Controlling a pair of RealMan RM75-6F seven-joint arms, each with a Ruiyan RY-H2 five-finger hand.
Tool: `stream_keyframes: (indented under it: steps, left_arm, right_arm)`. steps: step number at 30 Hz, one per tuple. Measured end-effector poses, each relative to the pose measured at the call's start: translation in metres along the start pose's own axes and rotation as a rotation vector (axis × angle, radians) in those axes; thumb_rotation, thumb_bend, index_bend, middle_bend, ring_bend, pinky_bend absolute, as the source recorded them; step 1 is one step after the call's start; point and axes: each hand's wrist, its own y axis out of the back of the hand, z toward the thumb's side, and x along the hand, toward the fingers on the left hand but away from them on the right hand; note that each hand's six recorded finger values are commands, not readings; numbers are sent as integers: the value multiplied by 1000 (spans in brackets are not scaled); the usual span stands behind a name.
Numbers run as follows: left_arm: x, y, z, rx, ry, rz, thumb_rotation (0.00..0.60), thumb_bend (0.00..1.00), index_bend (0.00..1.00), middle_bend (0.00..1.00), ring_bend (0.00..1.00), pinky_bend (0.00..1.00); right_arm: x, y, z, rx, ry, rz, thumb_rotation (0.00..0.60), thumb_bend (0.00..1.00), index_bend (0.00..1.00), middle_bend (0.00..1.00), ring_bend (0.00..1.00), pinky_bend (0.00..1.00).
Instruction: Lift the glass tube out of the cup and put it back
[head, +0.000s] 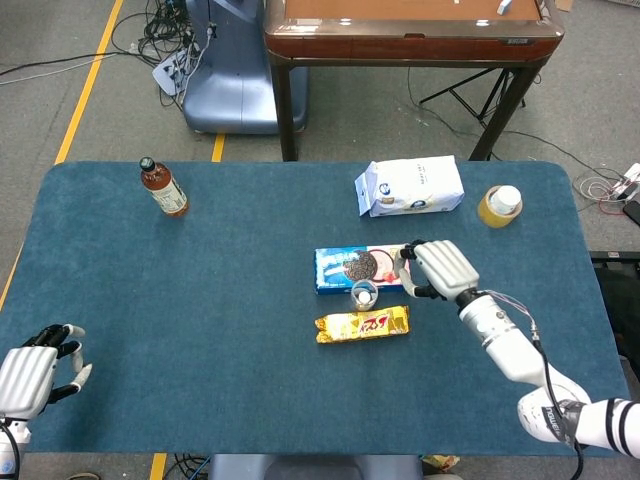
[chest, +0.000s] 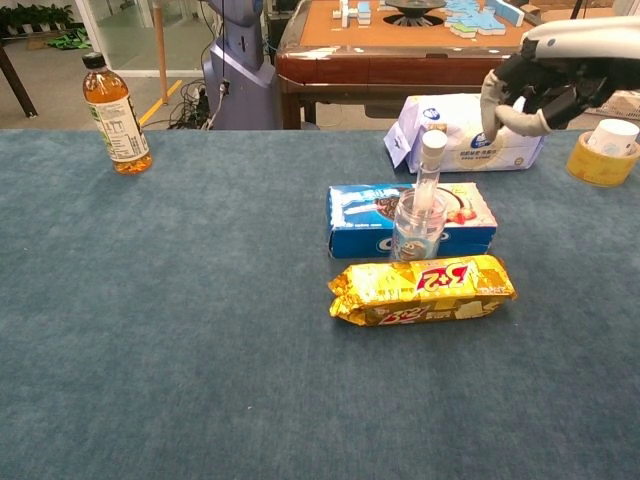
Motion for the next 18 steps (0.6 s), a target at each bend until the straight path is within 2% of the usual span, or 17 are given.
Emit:
stream_keyframes:
  steps: [3,10,13,18]
  left_arm:
    - [0,0,-1,-1,2,0,600,332,373,352,250,409]
    - [0,2,-2,-8,3,6,600,332,374,352,250,409]
    - [-1,3,-2,-10,3,7,600,332,374,352,250,409]
    - [-1,3,-2,-11,3,7,600,332,374,352,250,409]
  right_arm:
    - [-7,-7,0,40,9,-5,600,15,553,242,83,144]
    - [-19,-22,12,91,59,15,600,0,539,203,43,113]
    - [-20,-27,17,96,81,24,600,0,496,182,24,102]
    - [-18,-32,20,109,104,31,600,0,366,154,4,89]
